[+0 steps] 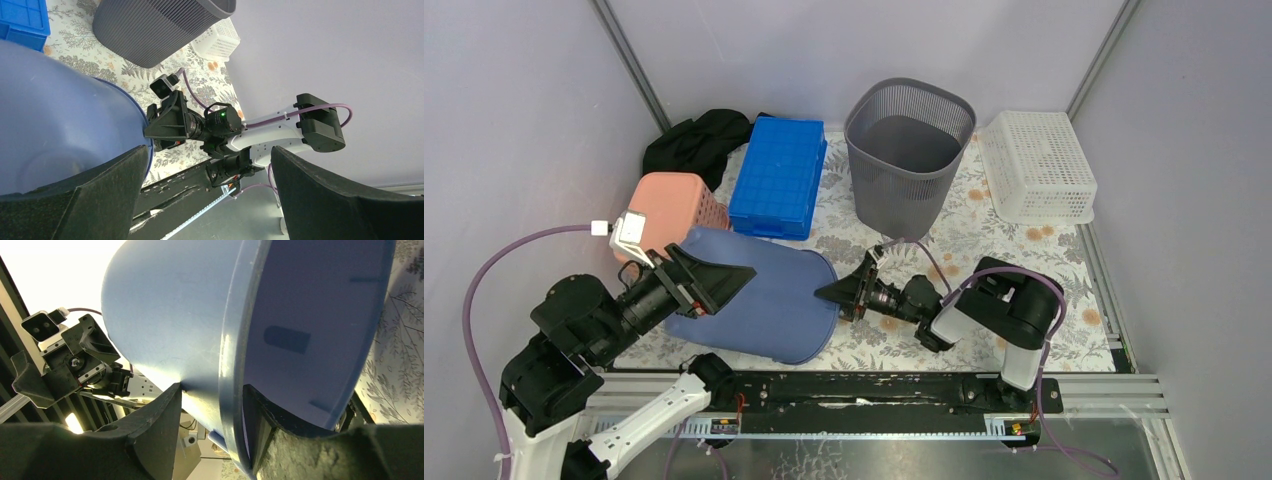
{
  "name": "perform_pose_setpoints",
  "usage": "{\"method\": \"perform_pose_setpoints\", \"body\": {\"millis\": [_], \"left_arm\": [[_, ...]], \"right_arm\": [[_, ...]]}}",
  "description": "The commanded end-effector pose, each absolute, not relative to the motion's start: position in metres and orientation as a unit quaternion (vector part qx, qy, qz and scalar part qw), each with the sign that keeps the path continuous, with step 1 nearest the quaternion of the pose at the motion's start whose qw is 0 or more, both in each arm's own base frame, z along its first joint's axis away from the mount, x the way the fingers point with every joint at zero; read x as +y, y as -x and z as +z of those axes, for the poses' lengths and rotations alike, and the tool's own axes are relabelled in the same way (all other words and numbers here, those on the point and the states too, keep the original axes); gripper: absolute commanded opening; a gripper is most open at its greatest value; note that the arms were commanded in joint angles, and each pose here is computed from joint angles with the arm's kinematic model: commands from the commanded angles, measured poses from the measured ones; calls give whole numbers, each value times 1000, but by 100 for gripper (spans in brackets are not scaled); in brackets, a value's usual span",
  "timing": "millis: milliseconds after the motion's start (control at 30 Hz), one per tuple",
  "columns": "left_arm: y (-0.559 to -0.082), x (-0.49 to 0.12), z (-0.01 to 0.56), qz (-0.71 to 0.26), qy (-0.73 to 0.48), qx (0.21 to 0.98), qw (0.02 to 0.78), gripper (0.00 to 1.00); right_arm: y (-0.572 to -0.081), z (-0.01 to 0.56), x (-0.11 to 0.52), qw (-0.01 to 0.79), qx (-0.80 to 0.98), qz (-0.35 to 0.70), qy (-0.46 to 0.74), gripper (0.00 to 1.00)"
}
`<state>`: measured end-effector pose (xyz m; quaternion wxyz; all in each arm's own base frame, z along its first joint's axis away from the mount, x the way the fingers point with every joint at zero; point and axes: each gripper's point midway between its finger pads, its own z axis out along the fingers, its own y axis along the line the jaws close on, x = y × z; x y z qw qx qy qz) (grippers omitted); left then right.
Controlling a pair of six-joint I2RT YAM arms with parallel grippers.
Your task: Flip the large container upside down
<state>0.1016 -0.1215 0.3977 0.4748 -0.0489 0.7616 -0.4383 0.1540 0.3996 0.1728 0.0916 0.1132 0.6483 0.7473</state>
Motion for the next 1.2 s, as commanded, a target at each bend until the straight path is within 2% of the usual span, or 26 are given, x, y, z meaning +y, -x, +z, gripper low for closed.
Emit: {"method": "perform_pose_setpoints", "body": {"millis": [0,1167], "left_arm": [[-103,-128,409,-458,41,747,481,100],[-101,-128,406,-463,44,743,480,100]], "right_arm": [[-147,174,387,114,642,753,-89,52],[-147,158,374,118,659,736,-102,50]]}}
